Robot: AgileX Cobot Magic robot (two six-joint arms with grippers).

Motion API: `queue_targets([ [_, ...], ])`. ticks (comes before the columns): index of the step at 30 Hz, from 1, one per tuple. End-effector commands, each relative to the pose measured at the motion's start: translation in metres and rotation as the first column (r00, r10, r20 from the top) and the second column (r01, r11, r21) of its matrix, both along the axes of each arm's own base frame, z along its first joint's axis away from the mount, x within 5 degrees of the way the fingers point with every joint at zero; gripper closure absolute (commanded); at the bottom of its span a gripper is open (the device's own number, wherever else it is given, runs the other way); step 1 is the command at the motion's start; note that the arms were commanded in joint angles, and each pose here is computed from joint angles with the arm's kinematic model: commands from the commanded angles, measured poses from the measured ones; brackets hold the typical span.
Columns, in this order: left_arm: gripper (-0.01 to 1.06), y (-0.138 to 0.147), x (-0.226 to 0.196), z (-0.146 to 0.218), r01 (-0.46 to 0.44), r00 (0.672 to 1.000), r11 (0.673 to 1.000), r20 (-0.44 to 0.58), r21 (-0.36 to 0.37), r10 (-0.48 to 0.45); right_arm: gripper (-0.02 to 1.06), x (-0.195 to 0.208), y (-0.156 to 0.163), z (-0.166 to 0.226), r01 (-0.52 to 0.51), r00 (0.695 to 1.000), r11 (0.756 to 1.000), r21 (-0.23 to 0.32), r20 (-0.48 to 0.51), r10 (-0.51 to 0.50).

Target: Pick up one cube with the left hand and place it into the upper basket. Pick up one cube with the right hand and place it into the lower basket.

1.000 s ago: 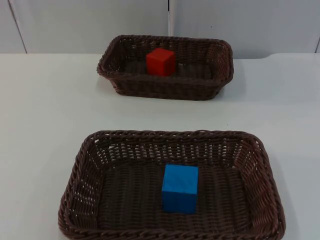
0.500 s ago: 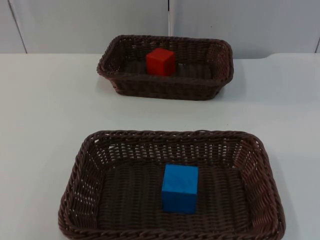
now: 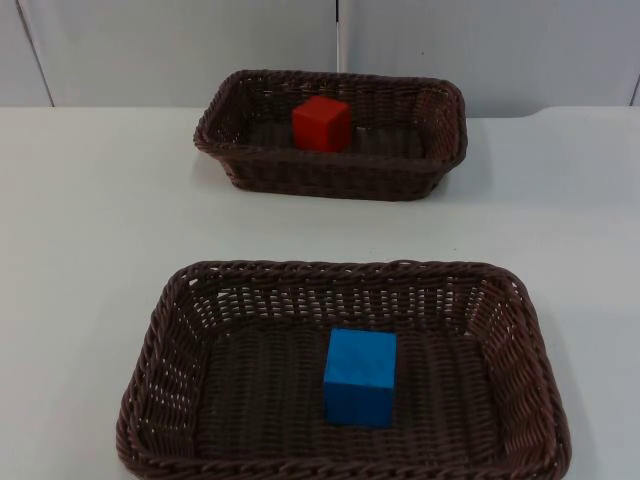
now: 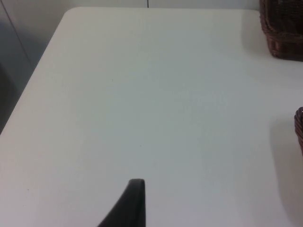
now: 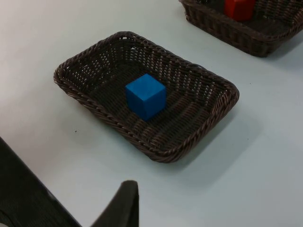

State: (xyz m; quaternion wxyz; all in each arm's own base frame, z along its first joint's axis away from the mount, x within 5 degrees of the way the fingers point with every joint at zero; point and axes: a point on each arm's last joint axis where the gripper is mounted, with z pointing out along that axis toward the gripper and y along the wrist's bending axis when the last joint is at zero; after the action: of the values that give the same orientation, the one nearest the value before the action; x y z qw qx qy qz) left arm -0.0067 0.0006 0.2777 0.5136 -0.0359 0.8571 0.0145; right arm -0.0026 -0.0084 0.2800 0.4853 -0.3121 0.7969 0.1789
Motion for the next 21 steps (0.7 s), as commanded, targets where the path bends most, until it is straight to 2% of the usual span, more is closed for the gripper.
queue_targets([
  [1,0.0,0.0002,0.0,-0.001,-0.003,1.0,1.0,-0.003,0.003,0.003,-0.01,-0.0002,0.0006,0.0005,-0.005,1.0,1.0,0.01,0.006,0.004],
  [7,0.0,0.0002,0.0,-0.001,-0.003,1.0,1.0,-0.003,0.003,0.003,-0.01,-0.0004,0.0007,0.0005,0.025,1.0,1.0,0.01,0.006,-0.025],
  [13,0.0,0.0002,0.0,-0.001,-0.003,1.0,1.0,-0.003,0.003,0.003,-0.01,-0.0013,0.0011,0.0005,0.142,0.99,0.99,0.01,0.006,-0.143],
  [16,0.0,0.0002,0.0,-0.001,-0.003,1.0,1.0,-0.003,0.003,0.003,-0.01,-0.002,0.0015,0.0005,0.243,0.97,0.97,0.01,0.006,-0.243],
  [17,0.0,0.0002,0.0,-0.001,-0.003,1.0,1.0,-0.003,0.003,0.003,-0.01,-0.002,0.0015,0.0005,0.243,0.97,0.97,0.01,0.006,-0.243],
  [21,0.0,0.0002,0.0,-0.001,-0.003,1.0,1.0,-0.003,0.003,0.003,-0.01,-0.0027,0.0021,0.0005,0.349,0.937,0.937,0.01,0.006,-0.349],
])
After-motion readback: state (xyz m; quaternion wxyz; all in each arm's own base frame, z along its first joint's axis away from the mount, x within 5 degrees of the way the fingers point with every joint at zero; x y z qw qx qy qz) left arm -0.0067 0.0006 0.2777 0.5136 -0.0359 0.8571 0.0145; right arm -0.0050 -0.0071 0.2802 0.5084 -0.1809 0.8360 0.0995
